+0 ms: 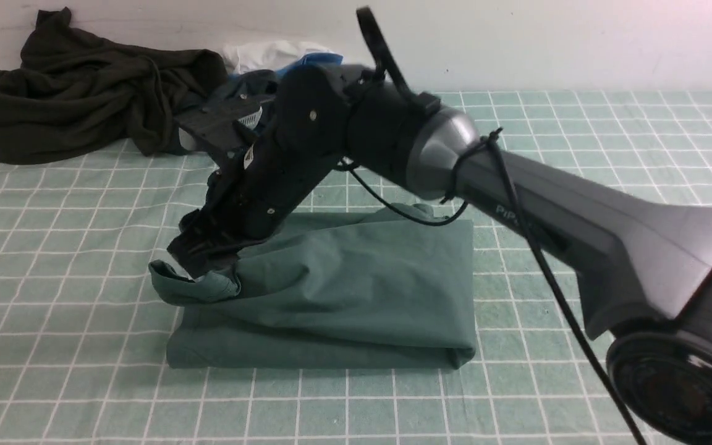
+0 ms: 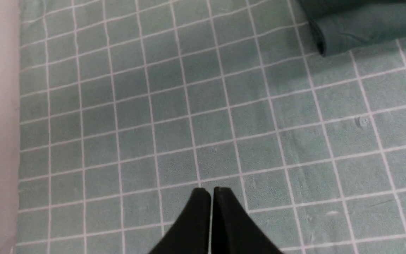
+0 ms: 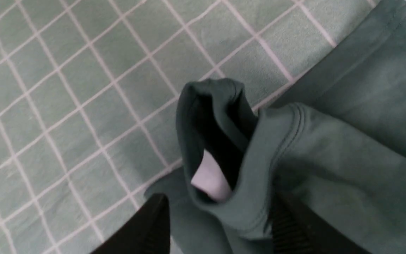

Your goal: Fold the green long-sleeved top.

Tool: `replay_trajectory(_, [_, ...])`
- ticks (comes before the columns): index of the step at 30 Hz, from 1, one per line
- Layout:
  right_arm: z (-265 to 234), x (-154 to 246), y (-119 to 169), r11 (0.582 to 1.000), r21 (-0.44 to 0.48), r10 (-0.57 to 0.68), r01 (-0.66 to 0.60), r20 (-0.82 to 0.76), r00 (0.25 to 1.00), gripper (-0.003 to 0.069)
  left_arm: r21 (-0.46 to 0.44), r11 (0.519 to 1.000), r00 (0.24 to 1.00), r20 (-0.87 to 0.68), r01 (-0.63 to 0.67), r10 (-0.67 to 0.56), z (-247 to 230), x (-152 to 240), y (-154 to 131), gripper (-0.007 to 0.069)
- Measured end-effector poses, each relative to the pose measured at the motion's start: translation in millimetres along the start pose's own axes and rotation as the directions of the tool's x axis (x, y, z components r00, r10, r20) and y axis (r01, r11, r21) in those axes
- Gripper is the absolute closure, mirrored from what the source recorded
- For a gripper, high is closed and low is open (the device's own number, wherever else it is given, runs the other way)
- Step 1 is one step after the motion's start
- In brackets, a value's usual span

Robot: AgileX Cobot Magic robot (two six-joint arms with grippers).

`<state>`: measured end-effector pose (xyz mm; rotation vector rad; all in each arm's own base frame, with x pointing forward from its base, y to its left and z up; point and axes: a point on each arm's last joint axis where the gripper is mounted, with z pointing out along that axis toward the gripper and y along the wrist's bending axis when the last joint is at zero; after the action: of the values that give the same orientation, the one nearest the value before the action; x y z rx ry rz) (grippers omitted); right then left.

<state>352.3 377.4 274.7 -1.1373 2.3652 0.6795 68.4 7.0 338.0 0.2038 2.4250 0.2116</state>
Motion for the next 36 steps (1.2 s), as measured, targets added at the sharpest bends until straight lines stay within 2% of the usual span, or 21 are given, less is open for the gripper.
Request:
replay_trajectory(1, [-3, 0, 0, 1.000, 0.000, -0.002, 0.002, -0.007, 1.000, 0.0279, -0.002, 1.000, 1.000, 0.021, 0.010, -0.010, -1, 3, 0, 0.0629])
replay_trajectory(3, [-39, -11, 0, 0.998, 0.049, -0.039, 0.038, 0.037, 0.999, 0.0283, -0.004, 0.999, 0.994, 0.098, 0.046, -0.045, 2, 20, -1, 0.0629])
replay_trajectory(5, [-76, -18, 2, 0.992, 0.110, -0.077, 0.067, 0.089, 0.993, 0.0318, 0.003, 0.998, 0.983, 0.172, 0.063, -0.063, 3, 32, -2, 0.0629])
replay_trajectory(6, [-79, -19, 3, 0.991, 0.114, -0.081, 0.070, 0.094, 0.992, 0.0327, 0.002, 0.998, 0.982, 0.177, 0.064, -0.064, 3, 33, -2, 0.0629])
replay_trajectory(9, [-130, -22, 15, 0.980, 0.173, -0.127, 0.099, 0.158, 0.979, 0.0438, 0.008, 0.997, 0.966, 0.246, 0.080, -0.080, 2, 48, -3, 0.0629])
replay_trajectory(10, [-138, -21, 18, 0.978, 0.182, -0.132, 0.102, 0.163, 0.978, 0.0476, 0.009, 0.996, 0.963, 0.256, 0.086, -0.085, 1, 51, -2, 0.0629])
replay_trajectory(11, [-139, -20, 18, 0.978, 0.183, -0.132, 0.102, 0.158, 0.979, 0.0484, 0.010, 0.996, 0.962, 0.258, 0.088, -0.087, 1, 52, -2, 0.0629])
replay_trajectory(12, [-144, -17, 19, 0.976, 0.193, -0.134, 0.104, 0.151, 0.979, 0.0537, 0.011, 0.995, 0.959, 0.266, 0.094, -0.094, -1, 55, -2, 0.0629])
replay_trajectory(14, [-131, -8, 13, 0.974, 0.203, -0.123, 0.103, 0.092, 0.988, 0.0615, 0.008, 0.995, 0.963, 0.252, 0.099, -0.098, -2, 60, -2, 0.0629])
replay_trajectory(17, [-96, 4, 1, 0.977, 0.193, -0.093, 0.093, -0.007, 0.996, 0.0659, 0.003, 0.995, 0.972, 0.211, 0.102, -0.100, -1, 65, -2, 0.0629])
replay_trajectory(19, [-48, 21, -14, 0.983, 0.169, -0.049, 0.069, -0.121, 0.991, 0.0669, -0.002, 0.995, 0.980, 0.171, 0.103, -0.101, 0, 69, -2, 0.0629])
replay_trajectory(20, [-40, 24, -17, 0.984, 0.165, -0.042, 0.065, -0.139, 0.989, 0.0669, -0.003, 0.995, 0.980, 0.169, 0.103, -0.101, 0, 69, -2, 0.0629])
replay_trajectory(23, [26, 45, -34, 0.992, 0.124, 0.015, 0.014, -0.231, 0.973, 0.0670, -0.007, 0.994, 0.985, 0.133, 0.110, -0.108, 0, 73, -1, 0.0629])
replay_trajectory(26, [56, 56, -38, 0.995, 0.097, 0.033, -0.008, -0.260, 0.965, 0.0670, -0.007, 0.994, 0.986, 0.129, 0.110, -0.108, 1, 73, -1, 0.0629])
replay_trajectory(30, [74, 63, -35, 0.997, 0.083, 0.014, 0.009, -0.280, 0.960, 0.0671, -0.006, 0.994, 0.986, 0.129, 0.111, -0.109, 1, 74, -1, 0.0629])
replay_trajectory(36, [65, 59, -23, 0.995, 0.073, -0.039, 0.063, -0.291, 0.956, 0.0671, -0.007, 0.994, 0.986, 0.129, 0.110, -0.109, 1, 73, -1, 0.0629])
